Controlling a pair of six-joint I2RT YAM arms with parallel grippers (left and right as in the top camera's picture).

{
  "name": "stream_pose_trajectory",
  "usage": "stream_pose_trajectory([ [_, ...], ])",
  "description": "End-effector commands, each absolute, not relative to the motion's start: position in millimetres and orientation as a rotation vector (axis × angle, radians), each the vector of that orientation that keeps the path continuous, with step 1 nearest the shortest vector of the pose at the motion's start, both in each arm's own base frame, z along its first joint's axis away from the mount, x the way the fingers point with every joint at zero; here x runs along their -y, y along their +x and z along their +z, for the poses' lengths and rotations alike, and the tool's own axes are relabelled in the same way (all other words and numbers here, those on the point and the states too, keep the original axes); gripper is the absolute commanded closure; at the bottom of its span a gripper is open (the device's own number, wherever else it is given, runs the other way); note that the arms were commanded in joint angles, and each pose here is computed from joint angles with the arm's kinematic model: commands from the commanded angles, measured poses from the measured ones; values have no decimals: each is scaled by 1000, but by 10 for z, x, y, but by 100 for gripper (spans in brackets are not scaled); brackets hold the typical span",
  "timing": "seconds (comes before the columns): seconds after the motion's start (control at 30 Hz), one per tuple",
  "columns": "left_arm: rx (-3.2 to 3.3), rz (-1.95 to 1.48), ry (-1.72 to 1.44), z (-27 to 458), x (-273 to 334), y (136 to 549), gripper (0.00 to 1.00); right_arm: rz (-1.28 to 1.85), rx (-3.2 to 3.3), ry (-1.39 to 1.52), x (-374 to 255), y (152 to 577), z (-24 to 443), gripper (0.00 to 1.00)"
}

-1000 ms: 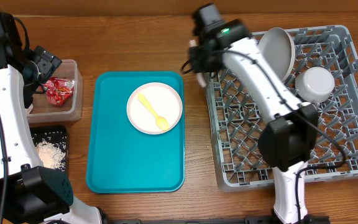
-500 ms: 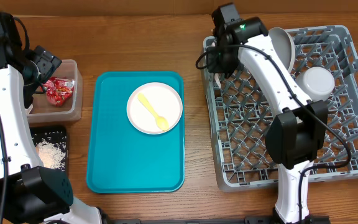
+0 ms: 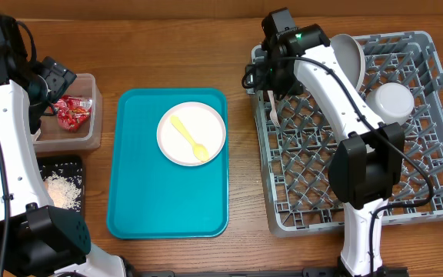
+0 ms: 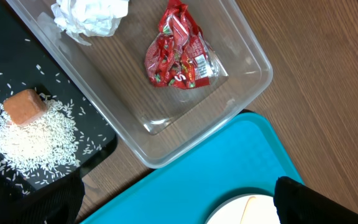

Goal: Sort waste into correct bins and load items into the dishwasher rack
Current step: 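Carry the pink utensil with the right gripper into the rack's back left corner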

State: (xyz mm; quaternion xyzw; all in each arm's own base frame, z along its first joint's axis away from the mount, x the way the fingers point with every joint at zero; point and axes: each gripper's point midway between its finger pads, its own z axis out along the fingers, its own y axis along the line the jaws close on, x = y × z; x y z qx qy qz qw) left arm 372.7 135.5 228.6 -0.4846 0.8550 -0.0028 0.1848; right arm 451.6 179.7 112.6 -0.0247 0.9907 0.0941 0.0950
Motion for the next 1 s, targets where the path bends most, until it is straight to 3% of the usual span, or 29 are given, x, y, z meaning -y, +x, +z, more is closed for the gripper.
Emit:
stream_pose_trajectory([
  [0.0,-2409,11,-1363,2282,-1376,3721,0,616,-2835,-304,-2343,4402,1506,9],
  [0.33,-2409,11,-1363,2281,-1376,3721,0,526,-2758,-649,-3037,4073,1289,20],
  [0.6,-2409,11,-1363,2281,-1376,3721,0,450,-2781,-791,-3362,3664,697,21],
  [0.97,-2409,11,-1363,2282,-1376,3721,0,516,-2847,-762,-3375,3436,312,20],
])
